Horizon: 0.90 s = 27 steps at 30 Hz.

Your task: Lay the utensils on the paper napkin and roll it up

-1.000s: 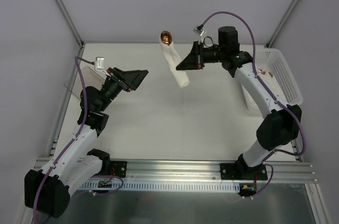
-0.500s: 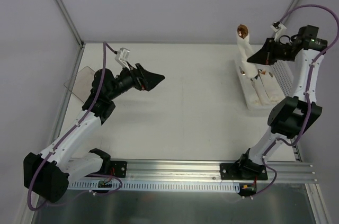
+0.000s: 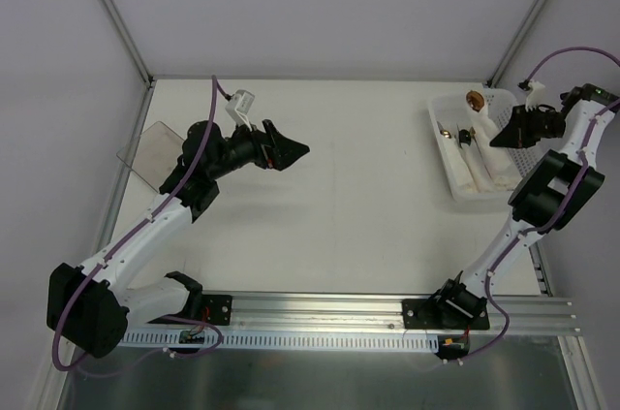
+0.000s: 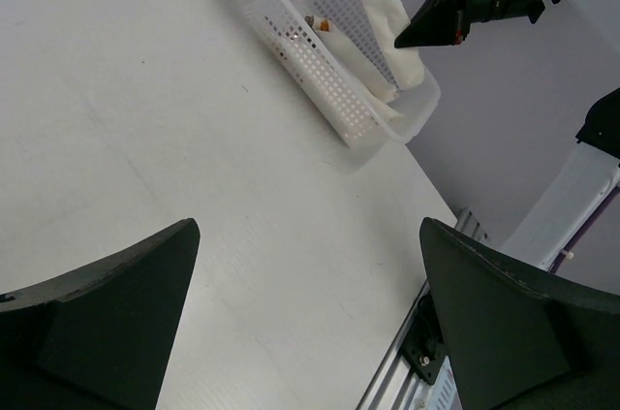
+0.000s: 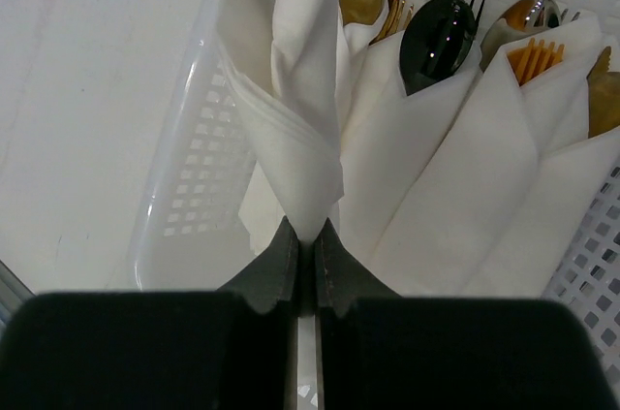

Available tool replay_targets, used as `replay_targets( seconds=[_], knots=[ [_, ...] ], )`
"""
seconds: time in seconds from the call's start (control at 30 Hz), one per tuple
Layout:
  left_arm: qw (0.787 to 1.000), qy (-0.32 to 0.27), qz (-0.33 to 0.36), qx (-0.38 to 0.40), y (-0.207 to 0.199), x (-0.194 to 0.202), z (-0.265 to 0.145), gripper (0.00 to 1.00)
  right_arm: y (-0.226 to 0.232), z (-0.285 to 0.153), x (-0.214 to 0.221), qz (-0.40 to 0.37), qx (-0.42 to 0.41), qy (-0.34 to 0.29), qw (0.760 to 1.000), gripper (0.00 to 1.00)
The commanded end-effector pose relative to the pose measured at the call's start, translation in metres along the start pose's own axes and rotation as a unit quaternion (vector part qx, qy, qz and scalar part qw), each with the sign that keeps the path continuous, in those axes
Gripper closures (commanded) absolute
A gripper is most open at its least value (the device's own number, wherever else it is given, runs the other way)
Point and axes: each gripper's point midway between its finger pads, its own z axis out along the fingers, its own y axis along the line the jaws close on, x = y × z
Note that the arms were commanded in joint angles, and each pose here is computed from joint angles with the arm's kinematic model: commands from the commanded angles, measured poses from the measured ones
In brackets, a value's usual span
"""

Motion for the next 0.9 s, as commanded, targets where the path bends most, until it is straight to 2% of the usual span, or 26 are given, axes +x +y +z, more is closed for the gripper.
replay_targets(
  seconds=[0.0,0.57,0.87],
  knots=[
    [1.000,-0.014,0.005,0.003,-0.004,-0.003,0.000,0.01,0.060,-0.015,0.017,0.076,-0.088,0.043,0.992,1.00],
    [1.000,-0.012,-0.008,-0.006,0.002,0.005,-0.001,0.01,0.043,0.027,0.051,0.203,-0.142,0.081,0.965,1.00],
    [1.000,-0.010,-0.010,-0.014,0.006,0.007,-0.001,0.01,0.045,0.032,0.061,0.240,-0.154,0.097,0.954,1.00]
  ],
)
